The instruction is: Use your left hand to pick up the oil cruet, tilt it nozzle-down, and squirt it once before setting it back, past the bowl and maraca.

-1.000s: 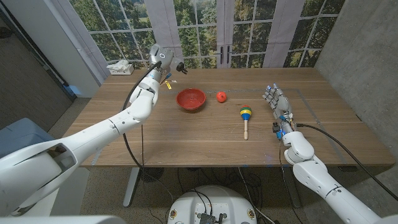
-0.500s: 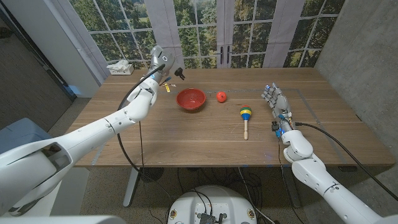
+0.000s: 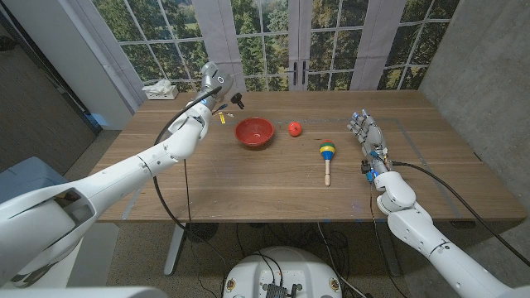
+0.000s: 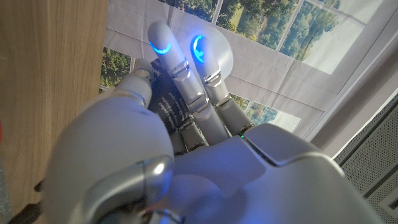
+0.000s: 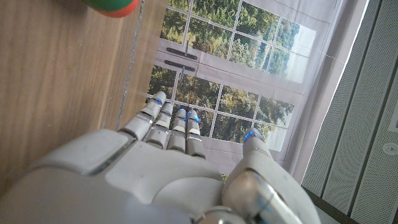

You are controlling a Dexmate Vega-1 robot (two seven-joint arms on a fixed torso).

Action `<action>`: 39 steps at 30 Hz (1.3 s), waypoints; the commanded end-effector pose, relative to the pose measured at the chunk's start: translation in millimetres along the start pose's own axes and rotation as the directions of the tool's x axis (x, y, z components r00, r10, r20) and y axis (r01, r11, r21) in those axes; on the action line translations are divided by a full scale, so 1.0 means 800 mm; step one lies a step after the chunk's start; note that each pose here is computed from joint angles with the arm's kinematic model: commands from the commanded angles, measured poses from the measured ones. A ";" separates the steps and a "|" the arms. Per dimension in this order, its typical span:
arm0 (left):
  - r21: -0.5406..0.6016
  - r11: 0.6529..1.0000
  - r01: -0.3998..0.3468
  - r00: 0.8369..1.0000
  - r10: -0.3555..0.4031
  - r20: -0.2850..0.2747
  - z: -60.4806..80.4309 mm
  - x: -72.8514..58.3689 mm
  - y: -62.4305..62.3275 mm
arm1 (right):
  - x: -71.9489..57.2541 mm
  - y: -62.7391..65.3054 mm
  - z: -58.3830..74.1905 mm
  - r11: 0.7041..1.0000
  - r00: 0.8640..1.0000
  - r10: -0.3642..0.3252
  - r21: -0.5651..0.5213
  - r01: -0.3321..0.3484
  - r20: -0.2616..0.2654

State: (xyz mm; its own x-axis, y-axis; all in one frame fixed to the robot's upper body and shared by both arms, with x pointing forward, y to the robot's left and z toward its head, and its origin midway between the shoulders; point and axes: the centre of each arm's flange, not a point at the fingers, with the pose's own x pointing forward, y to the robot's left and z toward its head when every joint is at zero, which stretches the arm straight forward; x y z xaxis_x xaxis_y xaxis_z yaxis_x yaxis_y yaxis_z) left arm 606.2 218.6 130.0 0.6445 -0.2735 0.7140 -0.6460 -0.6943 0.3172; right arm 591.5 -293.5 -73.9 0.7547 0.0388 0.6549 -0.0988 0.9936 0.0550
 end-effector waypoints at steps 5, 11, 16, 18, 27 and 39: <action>0.020 0.998 0.060 0.998 -0.061 0.010 0.003 0.010 -0.004 | 0.008 0.003 -0.004 1.000 1.000 0.004 0.001 -0.004 -0.006; 0.013 0.996 0.086 0.996 -0.086 0.013 0.004 0.014 -0.006 | 0.010 0.004 -0.004 1.000 1.000 0.002 0.005 -0.002 -0.005; -0.006 0.995 0.097 0.995 -0.097 0.006 0.005 0.018 -0.004 | 0.010 0.005 -0.005 1.000 1.000 0.002 0.002 -0.002 -0.005; -0.022 0.995 0.100 0.995 -0.100 0.005 0.004 0.020 -0.003 | 0.011 0.005 -0.005 1.000 1.000 -0.001 0.000 0.001 -0.005; -0.086 0.991 0.104 0.993 -0.108 -0.045 0.004 0.023 0.004 | 0.012 0.006 -0.005 1.000 1.000 -0.004 0.000 0.004 -0.003; -0.054 0.998 0.012 1.000 -0.013 -0.011 0.006 0.018 0.004 | 0.015 0.006 -0.005 1.000 1.000 -0.004 -0.001 0.004 0.000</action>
State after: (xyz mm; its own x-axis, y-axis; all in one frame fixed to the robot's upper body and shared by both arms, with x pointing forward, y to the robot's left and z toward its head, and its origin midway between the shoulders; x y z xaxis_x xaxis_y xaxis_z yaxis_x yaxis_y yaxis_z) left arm 618.4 210.4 140.6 0.6940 -0.2179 0.6862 -0.6145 -0.6759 0.4069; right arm 600.9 -288.5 -70.1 0.7566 0.0347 0.6530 -0.0957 0.9937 0.0581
